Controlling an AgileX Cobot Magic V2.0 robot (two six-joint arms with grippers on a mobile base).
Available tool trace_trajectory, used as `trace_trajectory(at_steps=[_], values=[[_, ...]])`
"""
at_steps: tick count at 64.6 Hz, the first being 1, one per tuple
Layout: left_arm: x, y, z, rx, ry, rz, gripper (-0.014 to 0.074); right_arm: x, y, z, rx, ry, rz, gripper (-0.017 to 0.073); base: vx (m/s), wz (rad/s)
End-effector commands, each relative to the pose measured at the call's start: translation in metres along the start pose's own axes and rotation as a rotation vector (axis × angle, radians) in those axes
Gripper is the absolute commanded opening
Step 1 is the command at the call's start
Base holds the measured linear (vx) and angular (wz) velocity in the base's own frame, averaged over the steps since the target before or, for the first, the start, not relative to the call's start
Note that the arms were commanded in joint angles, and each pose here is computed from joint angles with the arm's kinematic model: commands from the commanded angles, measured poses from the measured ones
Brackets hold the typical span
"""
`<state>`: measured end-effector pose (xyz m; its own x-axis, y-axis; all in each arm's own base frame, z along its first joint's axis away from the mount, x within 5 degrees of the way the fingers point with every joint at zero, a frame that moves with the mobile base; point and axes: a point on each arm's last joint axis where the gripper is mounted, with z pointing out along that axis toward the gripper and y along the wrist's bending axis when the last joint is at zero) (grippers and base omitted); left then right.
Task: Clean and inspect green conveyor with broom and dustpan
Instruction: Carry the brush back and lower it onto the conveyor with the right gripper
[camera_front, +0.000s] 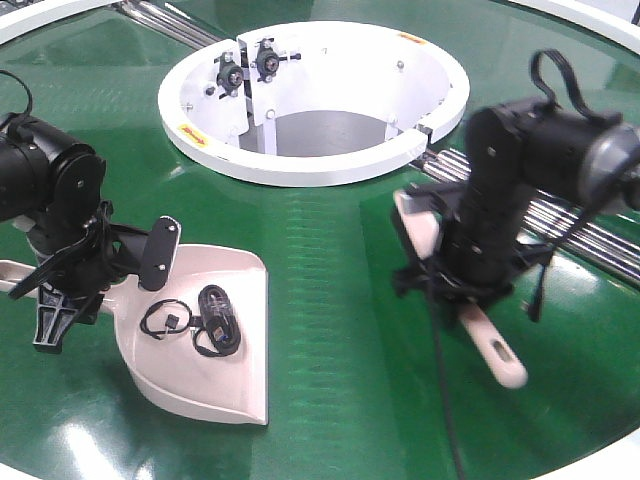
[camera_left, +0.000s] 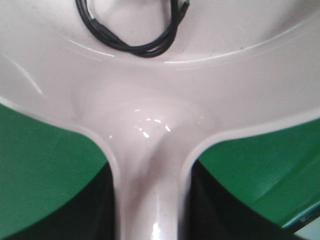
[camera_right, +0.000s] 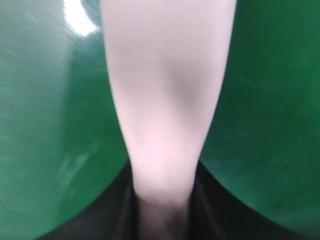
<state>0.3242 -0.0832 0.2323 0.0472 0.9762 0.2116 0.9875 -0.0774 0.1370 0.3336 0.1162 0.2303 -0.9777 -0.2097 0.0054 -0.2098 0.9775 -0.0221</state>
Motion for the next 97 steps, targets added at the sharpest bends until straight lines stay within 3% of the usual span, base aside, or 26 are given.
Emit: trace_trajectory(at_steps=[1,10,22,97], values=[[-0.005,-0.001,-0.018,-0.047,-0.051,0.022,-0.0006,0.007,-0.016,-0.014,-0.008,-0.075,-0.001,-0.0004,0.0,0.0],[-0.005,-0.001,-0.018,-0.047,-0.051,0.022,-0.0006,0.012,-0.026,0.001,-0.004,-0.047,0.018,-0.0004,0.0,0.0],[-0.005,-0.001,-0.018,-0.047,-0.051,0.022,-0.0006,0.015,-0.026,0.007,-0.004,-0.016,-0.012,-0.0004,0.0,0.0],[-0.005,0.0,-0.017,-0.053,-0.054,0.021,-0.0006,0.012,-0.025,0.01,-0.006,-0.023,-0.017,0.0016,0.0,0.0]])
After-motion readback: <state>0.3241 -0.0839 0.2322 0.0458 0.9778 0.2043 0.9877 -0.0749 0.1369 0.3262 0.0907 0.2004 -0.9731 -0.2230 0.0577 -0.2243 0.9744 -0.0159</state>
